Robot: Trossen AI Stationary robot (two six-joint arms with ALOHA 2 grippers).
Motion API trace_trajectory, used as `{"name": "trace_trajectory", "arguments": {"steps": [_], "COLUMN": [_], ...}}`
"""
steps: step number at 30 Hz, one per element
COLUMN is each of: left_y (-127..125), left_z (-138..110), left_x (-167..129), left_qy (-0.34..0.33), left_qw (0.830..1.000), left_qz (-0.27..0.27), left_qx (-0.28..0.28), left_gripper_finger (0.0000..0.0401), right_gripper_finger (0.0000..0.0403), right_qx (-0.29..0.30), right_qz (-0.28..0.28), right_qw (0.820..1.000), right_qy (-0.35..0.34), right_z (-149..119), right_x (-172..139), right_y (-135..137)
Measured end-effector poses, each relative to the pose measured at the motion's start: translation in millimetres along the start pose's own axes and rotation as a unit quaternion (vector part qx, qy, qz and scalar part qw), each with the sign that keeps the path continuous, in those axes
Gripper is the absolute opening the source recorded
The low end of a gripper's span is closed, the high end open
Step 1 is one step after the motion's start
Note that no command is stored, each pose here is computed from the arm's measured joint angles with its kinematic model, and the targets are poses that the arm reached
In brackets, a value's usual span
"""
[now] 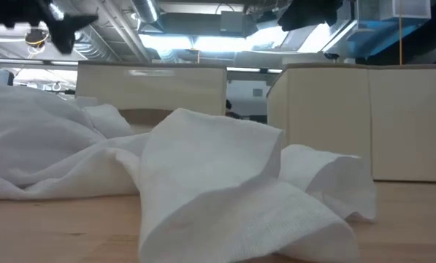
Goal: Sort clothes
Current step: Put the white shirt in the left laundry organizer
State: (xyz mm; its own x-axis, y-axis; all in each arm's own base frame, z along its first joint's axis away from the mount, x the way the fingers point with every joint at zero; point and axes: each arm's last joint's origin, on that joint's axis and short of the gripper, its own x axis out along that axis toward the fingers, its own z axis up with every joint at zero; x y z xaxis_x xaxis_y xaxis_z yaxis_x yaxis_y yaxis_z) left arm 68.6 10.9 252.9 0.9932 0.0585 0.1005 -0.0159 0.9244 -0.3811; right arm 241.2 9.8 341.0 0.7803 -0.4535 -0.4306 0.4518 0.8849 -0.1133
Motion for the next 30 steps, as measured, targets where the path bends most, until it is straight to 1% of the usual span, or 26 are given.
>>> {"name": "trace_trajectory", "arguments": {"steps": [2,4,7,10,14,17,19,21,24,26,30], "left_y": [-6,-10,-14,-15,-18,-24,-31,-40,-56,-67,-87], "left_z": [13,24,37,44,48,48,48,49,46,38,16], "left_x": [-1,1,11,28,54,72,82,92,104,111,120], "left_qy": [-0.009,-0.004,0.025,0.064,0.116,0.147,0.17,0.188,0.222,0.253,0.318], "left_qw": [1.0,1.0,0.998,0.994,0.986,0.979,0.974,0.969,0.959,0.951,0.932], "left_qz": [-0.003,-0.004,0.003,0.011,0.003,-0.01,-0.01,-0.004,0.006,0.01,0.029], "left_qx": [0.015,0.029,0.056,0.088,0.121,0.139,0.15,0.158,0.174,0.179,0.169], "left_gripper_finger": [0.0276,0.0276,0.0276,0.0276,0.0276,0.0276,0.0276,0.0276,0.0276,0.0276,0.0276], "right_gripper_finger": [0.014,0.014,0.014,0.014,0.014,0.014,0.014,0.014,0.014,0.014,0.014], "right_qx": [0.0,0.001,-0.008,-0.016,-0.031,-0.056,-0.074,-0.086,-0.085,-0.085,-0.085], "right_qz": [-0.001,0.002,0.005,0.0,-0.056,-0.102,-0.122,-0.125,-0.125,-0.125,-0.125], "right_qw": [1.0,1.0,1.0,0.999,0.997,0.992,0.989,0.987,0.987,0.987,0.987], "right_qy": [0.003,0.007,0.016,0.028,0.032,0.04,0.049,0.054,0.053,0.053,0.051], "right_z": [-1,-3,-6,-10,-15,-21,-25,-27,-27,-27,-26], "right_x": [1,3,8,16,33,45,50,52,52,52,53], "right_y": [3,8,14,19,26,30,32,33,33,33,34]}}
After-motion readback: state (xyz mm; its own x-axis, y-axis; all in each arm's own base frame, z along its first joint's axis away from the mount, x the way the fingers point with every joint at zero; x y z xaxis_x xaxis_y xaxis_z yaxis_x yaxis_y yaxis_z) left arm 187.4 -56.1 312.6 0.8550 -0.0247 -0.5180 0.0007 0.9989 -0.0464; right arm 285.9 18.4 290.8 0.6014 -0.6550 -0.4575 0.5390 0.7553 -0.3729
